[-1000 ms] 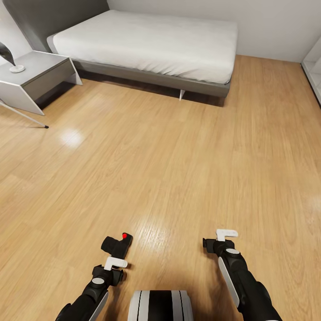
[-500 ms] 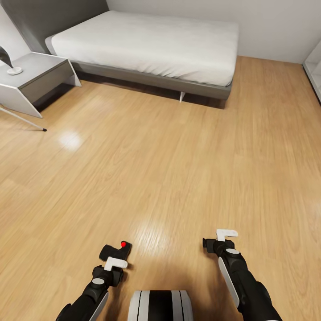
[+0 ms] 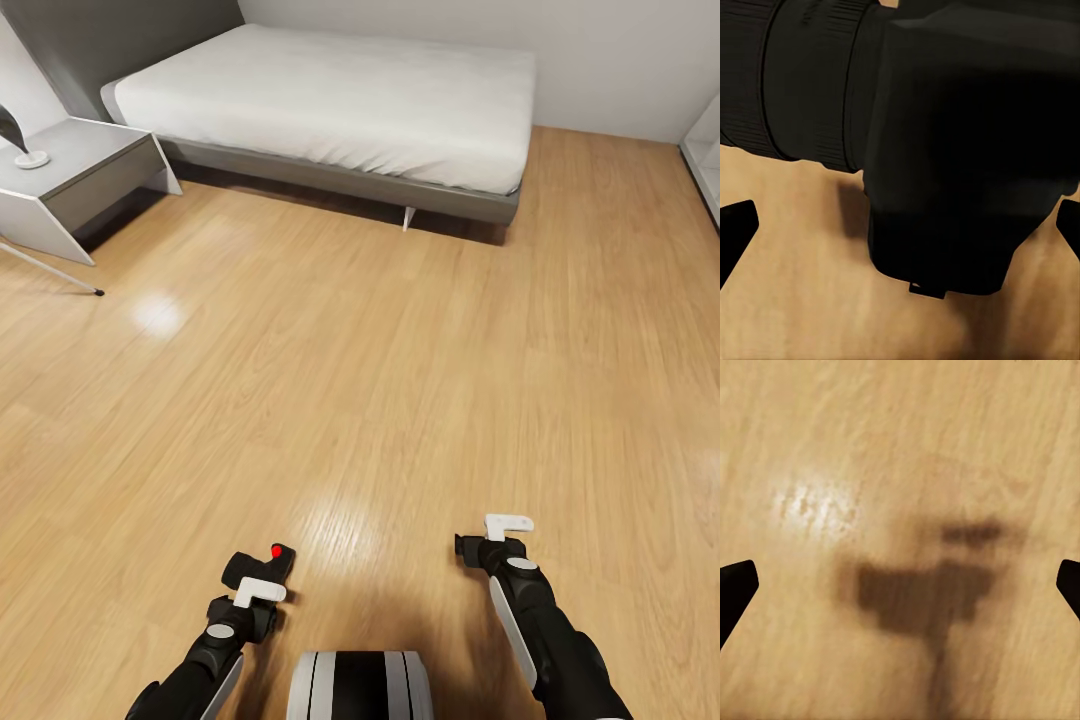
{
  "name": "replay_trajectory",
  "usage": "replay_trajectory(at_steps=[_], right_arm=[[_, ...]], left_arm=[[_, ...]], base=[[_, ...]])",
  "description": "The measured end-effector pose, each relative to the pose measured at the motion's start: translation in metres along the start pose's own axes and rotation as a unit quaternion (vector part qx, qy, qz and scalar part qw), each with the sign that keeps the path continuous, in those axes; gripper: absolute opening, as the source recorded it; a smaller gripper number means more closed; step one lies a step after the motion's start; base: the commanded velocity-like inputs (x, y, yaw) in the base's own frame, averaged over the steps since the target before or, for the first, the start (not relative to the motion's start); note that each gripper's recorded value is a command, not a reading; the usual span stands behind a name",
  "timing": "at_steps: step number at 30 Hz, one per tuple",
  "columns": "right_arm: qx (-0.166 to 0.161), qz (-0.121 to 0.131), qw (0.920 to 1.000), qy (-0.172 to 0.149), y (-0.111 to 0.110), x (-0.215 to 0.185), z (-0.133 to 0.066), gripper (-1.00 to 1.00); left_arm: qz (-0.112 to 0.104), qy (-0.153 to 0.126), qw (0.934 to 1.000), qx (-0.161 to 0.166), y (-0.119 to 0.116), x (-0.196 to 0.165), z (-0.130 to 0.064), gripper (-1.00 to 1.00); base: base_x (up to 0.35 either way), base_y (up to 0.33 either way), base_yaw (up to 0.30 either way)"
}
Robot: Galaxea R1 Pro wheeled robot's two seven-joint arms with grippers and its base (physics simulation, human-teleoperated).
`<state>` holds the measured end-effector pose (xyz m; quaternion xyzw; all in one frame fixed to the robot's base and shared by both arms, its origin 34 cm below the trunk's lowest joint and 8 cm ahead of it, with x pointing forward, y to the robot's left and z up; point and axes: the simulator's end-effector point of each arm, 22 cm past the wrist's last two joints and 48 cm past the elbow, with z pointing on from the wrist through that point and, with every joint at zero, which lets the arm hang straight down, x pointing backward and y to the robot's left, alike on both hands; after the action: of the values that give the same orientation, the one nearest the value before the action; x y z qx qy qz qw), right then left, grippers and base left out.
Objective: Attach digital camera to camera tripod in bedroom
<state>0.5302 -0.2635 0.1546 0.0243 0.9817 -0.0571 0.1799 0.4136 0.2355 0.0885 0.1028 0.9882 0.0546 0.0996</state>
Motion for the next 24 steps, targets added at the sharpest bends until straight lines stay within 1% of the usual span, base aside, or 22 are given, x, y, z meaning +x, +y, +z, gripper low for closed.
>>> replay_trajectory(at_steps=[10,14,15,17,21,24], right_arm=[[0.000,0.000,1.0000,0.000,0.000,0.000,0.000,1.00],[0.000,0.000,1.0000,0.000,0.000,0.000,0.000,1.00],[0.000,0.000,1.0000,0.000,0.000,0.000,0.000,1.00],[0.000,0.000,1.0000,0.000,0.000,0.000,0.000,1.00],[0.000,0.000,1.0000,0.000,0.000,0.000,0.000,1.00],[0.000,0.000,1.0000,0.000,0.000,0.000,0.000,1.00]], left_arm=[[-0.001,0.001,1.0000,0.002,-0.002,0.001,0.000,1.00],[0.001,0.012,0.9999,0.003,-0.003,0.011,0.002,1.00],[0.007,0.022,0.9997,0.005,-0.006,0.021,0.003,1.00],[0.012,0.025,0.9996,0.007,-0.009,0.025,0.003,1.00],[0.016,0.016,0.9997,0.010,-0.012,0.023,0.004,1.00],[0.015,-0.001,0.9998,0.011,-0.014,0.016,0.004,1.00]], base=[[0.000,0.000,0.000],[0.000,0.000,0.000],[0.000,0.000,0.000],[0.000,0.000,0.000],[0.000,0.000,0.000],[0.000,0.000,0.000]])
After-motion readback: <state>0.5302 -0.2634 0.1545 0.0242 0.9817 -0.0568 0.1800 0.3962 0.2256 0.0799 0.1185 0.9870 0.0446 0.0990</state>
